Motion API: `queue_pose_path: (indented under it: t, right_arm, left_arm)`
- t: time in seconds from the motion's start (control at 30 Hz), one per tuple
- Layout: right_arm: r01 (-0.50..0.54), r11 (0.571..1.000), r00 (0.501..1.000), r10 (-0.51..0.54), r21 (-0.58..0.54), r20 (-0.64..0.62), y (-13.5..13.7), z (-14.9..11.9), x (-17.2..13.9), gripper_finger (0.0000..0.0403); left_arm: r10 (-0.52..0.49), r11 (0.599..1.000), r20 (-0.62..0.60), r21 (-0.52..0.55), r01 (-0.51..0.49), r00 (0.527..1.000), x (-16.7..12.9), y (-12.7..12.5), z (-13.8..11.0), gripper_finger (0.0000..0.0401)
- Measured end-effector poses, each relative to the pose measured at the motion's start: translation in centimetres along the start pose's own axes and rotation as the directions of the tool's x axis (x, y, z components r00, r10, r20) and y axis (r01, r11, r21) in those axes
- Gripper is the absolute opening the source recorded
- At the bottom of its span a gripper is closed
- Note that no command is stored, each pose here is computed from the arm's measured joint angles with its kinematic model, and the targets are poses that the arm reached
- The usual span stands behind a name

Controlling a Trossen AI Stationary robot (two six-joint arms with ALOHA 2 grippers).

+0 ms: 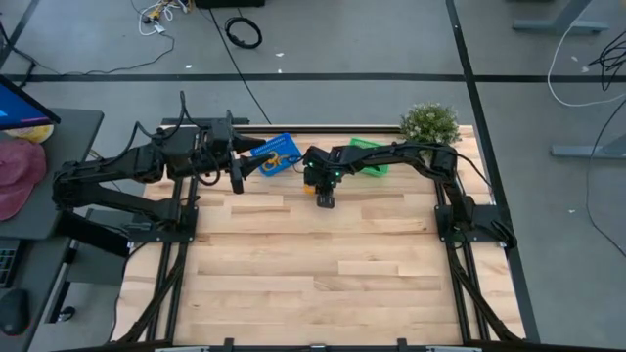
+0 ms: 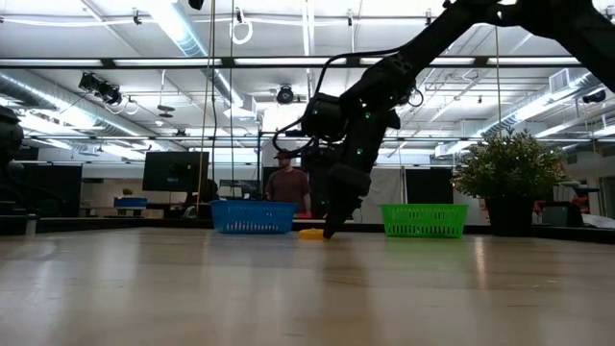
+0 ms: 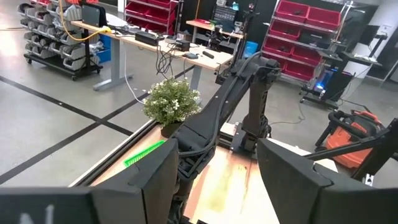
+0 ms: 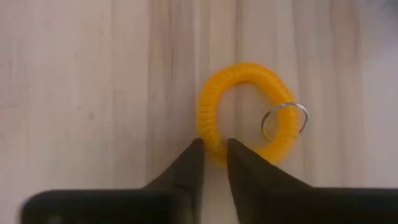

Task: Sort spring keychains
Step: Put the yellow spring keychain into the blue bin

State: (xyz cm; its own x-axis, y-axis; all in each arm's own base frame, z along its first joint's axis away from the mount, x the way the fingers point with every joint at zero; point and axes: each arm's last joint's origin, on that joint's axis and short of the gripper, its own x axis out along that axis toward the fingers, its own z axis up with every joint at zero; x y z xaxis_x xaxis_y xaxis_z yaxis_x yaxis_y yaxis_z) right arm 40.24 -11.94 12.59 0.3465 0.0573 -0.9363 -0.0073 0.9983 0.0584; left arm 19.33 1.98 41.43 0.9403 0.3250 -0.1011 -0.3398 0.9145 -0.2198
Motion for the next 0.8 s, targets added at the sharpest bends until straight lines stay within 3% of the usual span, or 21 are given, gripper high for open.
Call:
queue_pose_path:
  t: [0.13, 0.53, 0.8]
  right_arm:
    - [0.034, 0.999, 0.999, -0.034, -0.005, 0.011, 0.0, 0.2, -0.6, 0.0014]
    - [0.033, 0.999, 0.999, -0.033, 0.005, -0.014, 0.9, 0.1, -1.8, 0.0007]
    - [0.069, 0.996, 0.995, -0.065, -0.056, 0.077, 2.6, 2.1, -8.5, 0.0007]
  left_arm:
    - [0.000, 1.000, 0.000, 0.001, 0.000, 1.000, 0.0, 0.0, 0.0, 0.0224]
    - [0.001, 1.000, -0.004, 0.012, -0.001, 1.000, 0.0, 0.0, 0.0, 0.0224]
    - [0.003, 1.000, -0.008, 0.026, -0.002, 1.000, 0.0, 0.0, -0.1, 0.0224]
